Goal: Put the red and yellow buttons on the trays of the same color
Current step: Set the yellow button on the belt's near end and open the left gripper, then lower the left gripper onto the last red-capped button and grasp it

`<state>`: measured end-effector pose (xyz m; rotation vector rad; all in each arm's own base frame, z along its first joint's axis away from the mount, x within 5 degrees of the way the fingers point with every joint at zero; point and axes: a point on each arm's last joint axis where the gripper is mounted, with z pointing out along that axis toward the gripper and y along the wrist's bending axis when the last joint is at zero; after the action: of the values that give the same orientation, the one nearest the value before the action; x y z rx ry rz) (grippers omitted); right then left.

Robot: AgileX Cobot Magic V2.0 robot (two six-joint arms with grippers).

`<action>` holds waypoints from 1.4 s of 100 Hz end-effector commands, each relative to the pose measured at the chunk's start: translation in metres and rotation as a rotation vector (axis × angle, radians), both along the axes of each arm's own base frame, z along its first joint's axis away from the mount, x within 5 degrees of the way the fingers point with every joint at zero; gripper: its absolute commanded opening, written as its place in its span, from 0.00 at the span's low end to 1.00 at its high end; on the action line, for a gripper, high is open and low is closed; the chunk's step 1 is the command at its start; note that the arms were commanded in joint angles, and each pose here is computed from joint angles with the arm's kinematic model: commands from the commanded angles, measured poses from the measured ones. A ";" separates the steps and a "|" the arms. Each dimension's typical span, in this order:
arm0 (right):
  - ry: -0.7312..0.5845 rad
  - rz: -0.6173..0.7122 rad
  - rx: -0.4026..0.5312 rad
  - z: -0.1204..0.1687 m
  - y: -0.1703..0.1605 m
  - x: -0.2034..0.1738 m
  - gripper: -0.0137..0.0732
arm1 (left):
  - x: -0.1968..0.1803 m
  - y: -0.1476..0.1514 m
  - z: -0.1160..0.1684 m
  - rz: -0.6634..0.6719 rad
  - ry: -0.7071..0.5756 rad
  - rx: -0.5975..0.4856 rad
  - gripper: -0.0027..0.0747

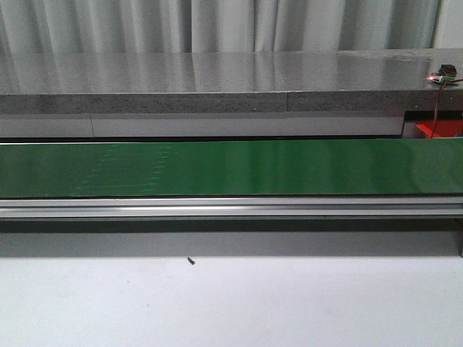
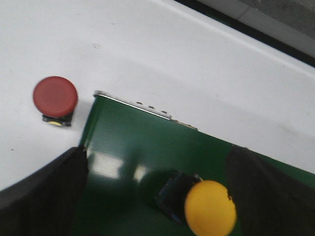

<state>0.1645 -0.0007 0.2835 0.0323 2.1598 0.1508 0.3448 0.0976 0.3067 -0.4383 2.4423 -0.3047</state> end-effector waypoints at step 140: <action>-0.085 -0.021 -0.002 0.014 -0.002 0.003 0.02 | 0.078 0.074 -0.094 0.265 0.090 -0.116 0.45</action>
<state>0.1645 -0.0007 0.2835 0.0323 2.1598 0.1508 0.4193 0.1707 0.1767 -0.8488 2.5426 -0.3263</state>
